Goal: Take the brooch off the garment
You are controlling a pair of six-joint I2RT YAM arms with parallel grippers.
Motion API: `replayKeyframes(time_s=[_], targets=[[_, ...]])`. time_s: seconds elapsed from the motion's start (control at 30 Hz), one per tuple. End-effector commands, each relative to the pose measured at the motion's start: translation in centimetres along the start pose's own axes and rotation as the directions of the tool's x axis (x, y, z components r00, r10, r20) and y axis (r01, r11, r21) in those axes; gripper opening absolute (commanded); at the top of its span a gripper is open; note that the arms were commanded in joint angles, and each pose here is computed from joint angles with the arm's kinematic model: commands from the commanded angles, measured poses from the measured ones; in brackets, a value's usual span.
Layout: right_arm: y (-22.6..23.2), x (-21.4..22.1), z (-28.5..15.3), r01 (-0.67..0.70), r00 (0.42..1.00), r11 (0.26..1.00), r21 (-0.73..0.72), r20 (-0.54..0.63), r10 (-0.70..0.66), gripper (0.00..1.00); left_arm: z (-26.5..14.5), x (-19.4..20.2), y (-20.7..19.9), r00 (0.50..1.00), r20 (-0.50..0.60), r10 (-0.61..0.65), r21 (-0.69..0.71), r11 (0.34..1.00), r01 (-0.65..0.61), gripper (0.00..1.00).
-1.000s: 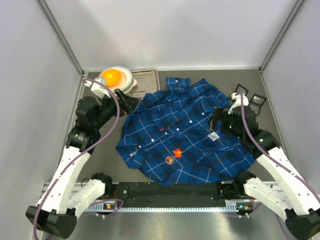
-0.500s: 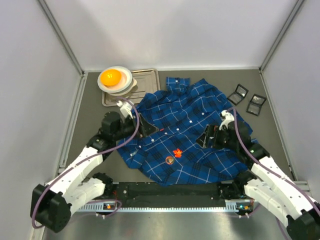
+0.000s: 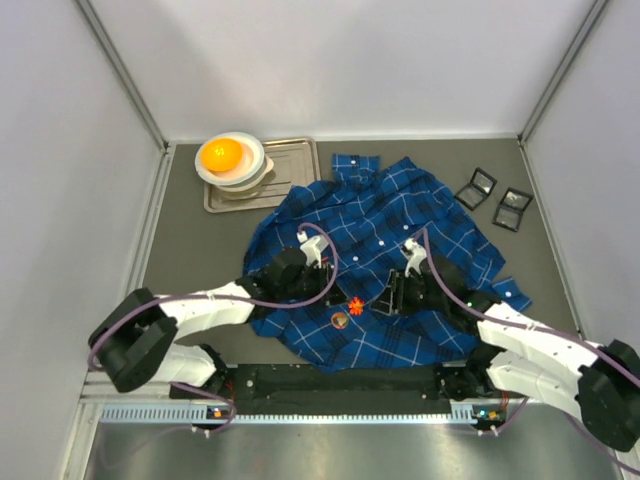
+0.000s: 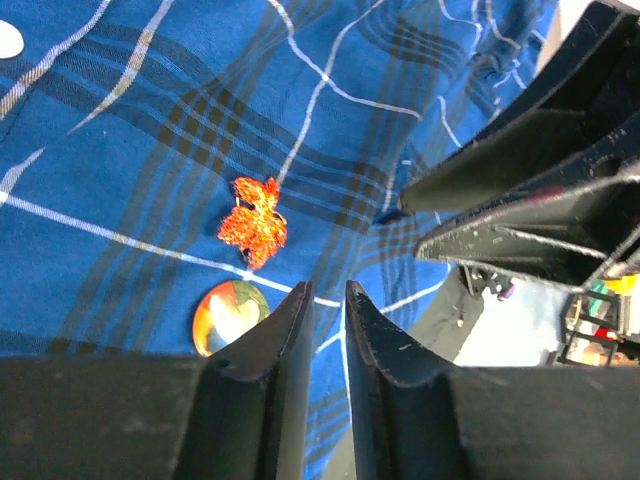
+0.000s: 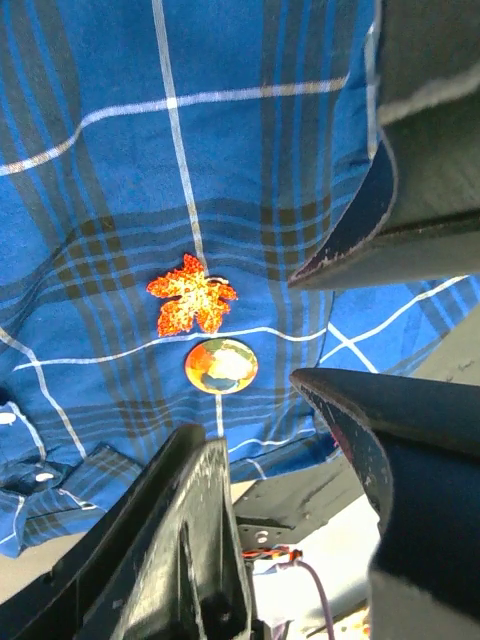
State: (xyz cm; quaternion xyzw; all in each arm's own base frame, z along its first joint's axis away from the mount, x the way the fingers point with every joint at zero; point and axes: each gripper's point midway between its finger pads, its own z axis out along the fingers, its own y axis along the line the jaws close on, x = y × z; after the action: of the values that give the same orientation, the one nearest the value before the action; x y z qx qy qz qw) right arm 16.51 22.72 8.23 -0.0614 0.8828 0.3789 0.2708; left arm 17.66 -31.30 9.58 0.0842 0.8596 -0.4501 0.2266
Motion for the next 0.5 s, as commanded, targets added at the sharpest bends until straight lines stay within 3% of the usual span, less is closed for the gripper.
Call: replayKeyframes(time_s=[0.0, 0.23, 0.47], targets=[[2.1, -1.1, 1.3, -0.008, 0.998, 0.995, -0.098, 0.061, 0.014, 0.36, 2.0, -2.7, -2.2, 0.996, 0.076, 0.048, 0.056, 0.997, -0.052, 0.23], [1.6, 0.0, 2.5, -0.025, 1.000, 0.996, -0.086, 0.015, 0.026, 0.29, 4.3, -1.6, -0.5, 0.999, 0.031, 0.044, 0.031, 0.999, -0.045, 0.18], [1.0, 0.4, 3.2, -0.044, 0.999, 0.997, -0.058, -0.014, 0.044, 0.32, 5.2, -1.0, 1.1, 0.999, 0.012, 0.042, -0.012, 0.999, -0.042, 0.13]])
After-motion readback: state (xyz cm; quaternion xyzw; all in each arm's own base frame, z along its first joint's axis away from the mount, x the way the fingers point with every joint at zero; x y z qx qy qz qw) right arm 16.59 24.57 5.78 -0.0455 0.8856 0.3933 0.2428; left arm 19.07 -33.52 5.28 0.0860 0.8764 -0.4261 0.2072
